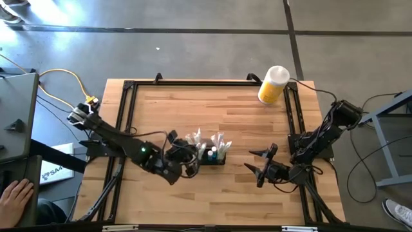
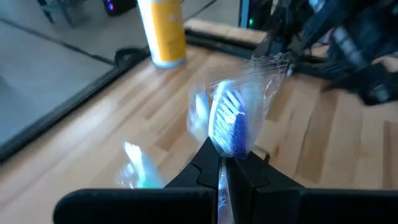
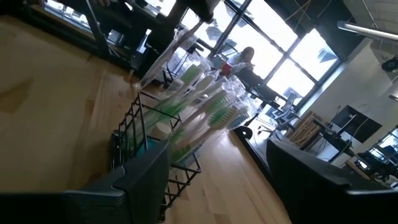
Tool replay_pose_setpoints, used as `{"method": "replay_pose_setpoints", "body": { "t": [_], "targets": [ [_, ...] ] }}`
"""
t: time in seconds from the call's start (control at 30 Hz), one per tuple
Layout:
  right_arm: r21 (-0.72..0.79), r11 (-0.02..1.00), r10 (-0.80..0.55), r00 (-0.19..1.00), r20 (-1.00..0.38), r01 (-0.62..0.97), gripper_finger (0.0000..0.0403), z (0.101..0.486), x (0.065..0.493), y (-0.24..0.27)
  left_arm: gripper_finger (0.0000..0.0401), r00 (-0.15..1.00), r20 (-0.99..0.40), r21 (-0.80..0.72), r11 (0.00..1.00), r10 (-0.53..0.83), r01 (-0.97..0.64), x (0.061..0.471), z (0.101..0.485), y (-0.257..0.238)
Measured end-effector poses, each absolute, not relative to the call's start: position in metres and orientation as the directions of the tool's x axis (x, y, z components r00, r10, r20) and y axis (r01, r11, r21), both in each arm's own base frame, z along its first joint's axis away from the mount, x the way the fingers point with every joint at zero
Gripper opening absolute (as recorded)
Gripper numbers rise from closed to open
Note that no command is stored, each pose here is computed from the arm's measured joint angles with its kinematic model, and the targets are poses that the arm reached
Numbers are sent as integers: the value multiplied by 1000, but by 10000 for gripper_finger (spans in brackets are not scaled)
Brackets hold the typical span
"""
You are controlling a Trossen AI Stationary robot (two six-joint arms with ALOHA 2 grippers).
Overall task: Pick & Place toothbrushing station
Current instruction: Put the violet toothbrush into the black wire organizer
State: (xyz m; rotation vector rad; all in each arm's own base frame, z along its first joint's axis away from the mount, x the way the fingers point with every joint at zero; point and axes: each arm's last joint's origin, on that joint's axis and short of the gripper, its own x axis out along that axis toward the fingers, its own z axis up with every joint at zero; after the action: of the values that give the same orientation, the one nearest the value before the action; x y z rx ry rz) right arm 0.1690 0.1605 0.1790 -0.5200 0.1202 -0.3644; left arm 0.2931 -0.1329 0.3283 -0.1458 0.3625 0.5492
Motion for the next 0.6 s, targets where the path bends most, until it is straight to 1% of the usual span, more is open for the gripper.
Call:
{"method": "replay_pose_setpoints", "body": {
  "t": [0.1, 0.23, 0.3, 0.5, 0.6],
  "targets": [
    [-495, 811, -368, 930, -20, 311, 259, 179, 169, 160, 2, 796, -358, -64, 837, 489, -543, 291, 304, -139],
    [-485, 817, -366, 930, -19, 312, 259, 179, 169, 160, 2, 793, -310, -64, 821, 525, -568, 289, 289, -140],
    [-483, 820, -360, 933, -19, 307, 259, 179, 169, 161, 2, 796, -300, -51, 825, 525, -563, 288, 290, -139],
    [-477, 830, -340, 940, -20, 290, 259, 179, 169, 161, 1, 849, -254, -109, 858, 463, -501, 284, 309, -142],
    [-477, 830, -340, 940, -21, 289, 259, 179, 169, 161, 1, 849, -240, -117, 854, 472, -508, 281, 313, -142]
  ]
}}
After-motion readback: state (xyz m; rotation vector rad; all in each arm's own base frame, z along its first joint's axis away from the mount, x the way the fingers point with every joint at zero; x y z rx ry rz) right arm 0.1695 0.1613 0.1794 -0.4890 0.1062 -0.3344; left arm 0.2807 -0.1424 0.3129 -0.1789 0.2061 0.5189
